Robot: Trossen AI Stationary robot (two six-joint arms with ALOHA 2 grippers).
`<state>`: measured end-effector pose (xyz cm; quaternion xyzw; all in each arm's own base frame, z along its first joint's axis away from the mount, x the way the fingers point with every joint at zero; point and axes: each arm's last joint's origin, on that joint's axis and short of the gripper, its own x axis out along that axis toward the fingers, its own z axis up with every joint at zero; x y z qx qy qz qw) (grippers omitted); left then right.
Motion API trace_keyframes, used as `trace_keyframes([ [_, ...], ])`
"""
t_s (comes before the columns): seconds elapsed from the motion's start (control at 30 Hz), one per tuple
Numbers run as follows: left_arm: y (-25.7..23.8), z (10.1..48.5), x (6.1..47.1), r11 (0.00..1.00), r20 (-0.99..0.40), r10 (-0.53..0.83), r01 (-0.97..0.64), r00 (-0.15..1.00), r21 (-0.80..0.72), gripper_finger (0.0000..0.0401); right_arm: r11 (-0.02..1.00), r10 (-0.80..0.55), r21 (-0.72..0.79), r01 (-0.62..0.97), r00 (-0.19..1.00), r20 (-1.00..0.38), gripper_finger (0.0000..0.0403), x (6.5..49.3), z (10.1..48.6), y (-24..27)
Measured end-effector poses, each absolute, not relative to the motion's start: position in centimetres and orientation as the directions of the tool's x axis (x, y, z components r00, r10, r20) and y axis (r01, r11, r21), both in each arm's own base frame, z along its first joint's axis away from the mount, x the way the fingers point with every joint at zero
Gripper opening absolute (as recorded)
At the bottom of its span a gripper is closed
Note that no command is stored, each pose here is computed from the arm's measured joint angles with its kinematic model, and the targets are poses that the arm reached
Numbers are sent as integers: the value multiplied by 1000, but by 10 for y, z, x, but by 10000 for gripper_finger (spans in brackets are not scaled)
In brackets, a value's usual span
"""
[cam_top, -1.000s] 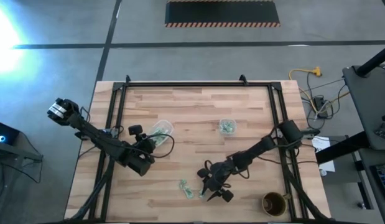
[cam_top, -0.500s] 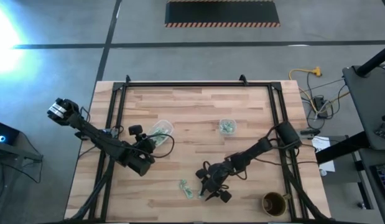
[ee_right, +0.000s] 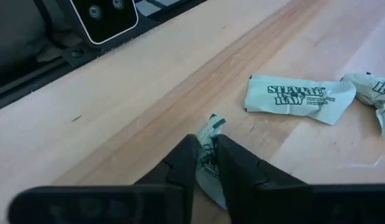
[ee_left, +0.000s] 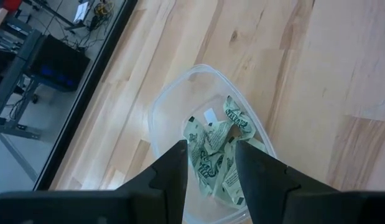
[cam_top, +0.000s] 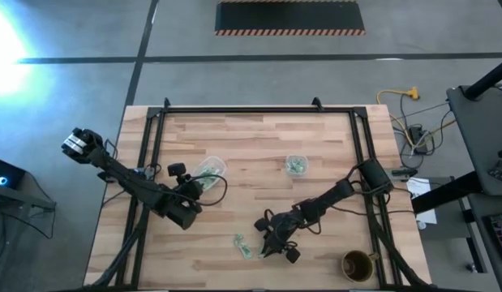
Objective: Pick and place Stevia / Truvia into bins
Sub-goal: Put the bottom left light green stevia packet into the right transparent container
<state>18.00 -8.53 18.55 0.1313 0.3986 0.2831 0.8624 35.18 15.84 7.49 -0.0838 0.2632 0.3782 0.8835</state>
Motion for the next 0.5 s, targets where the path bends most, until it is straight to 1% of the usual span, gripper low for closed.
trace_keyframes([
  [0.1, -85, 185, 180, 805, -613, 593, -384, 522, 452, 118, 696, 623, 44, -716, 573, -532, 29, 351, 76, 158],
  [0.2, -85, 185, 180, 805, -613, 593, -384, 522, 451, 118, 695, 622, 45, -717, 569, -538, 14, 351, 78, 158],
  [0.27, -85, 185, 180, 805, -613, 593, -384, 522, 452, 118, 695, 615, 41, -718, 563, -553, 12, 349, 81, 157],
  [0.5, -85, 185, 180, 805, -612, 593, -384, 523, 451, 118, 743, 503, -46, -668, 602, -620, 10, 342, 106, 153],
])
